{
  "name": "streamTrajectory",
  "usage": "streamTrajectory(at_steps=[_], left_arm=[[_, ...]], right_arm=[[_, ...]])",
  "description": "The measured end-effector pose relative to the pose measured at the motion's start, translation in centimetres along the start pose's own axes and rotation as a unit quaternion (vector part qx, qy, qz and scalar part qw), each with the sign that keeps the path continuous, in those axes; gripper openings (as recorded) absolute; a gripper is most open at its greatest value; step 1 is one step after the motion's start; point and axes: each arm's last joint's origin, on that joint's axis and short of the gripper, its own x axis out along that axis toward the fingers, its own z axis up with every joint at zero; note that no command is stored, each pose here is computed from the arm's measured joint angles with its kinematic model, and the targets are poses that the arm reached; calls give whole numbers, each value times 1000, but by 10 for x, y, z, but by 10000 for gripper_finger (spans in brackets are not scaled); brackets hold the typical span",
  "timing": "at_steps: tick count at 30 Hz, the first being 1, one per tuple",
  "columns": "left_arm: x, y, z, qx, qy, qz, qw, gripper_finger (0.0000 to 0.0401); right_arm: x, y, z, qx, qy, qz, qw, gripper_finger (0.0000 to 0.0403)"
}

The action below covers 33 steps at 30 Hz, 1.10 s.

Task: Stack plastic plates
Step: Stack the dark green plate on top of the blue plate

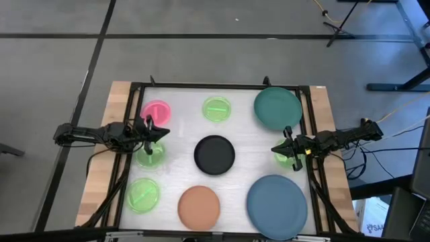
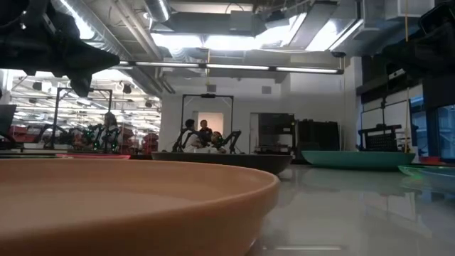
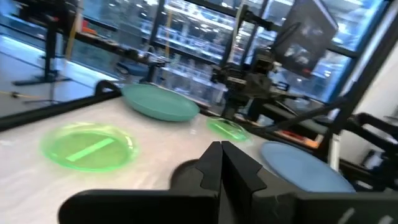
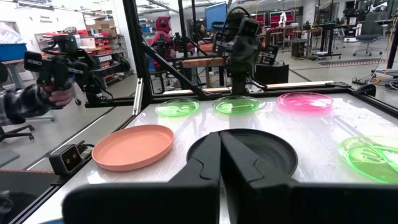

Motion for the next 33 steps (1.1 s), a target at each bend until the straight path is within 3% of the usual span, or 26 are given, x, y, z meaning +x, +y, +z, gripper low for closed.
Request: streamTrajectory(at_steps=[6,13,21,33], left_arm=[[0,3,6,-9,-49,66,997,2],[0,-1,9,9,-56,31,998,2],[13,-10,18,68,-95,-7,993,2],[76,-34,24,76,25,22,997,2]], right_arm=[[0,-2,3,6,-16,-29,999,1],[0,-2,6,-2,-33,-36,999,1],[-1,-6,7,-10,-42,-120,992,1],[-1,-7,7,-39,-41,-125,991,1]])
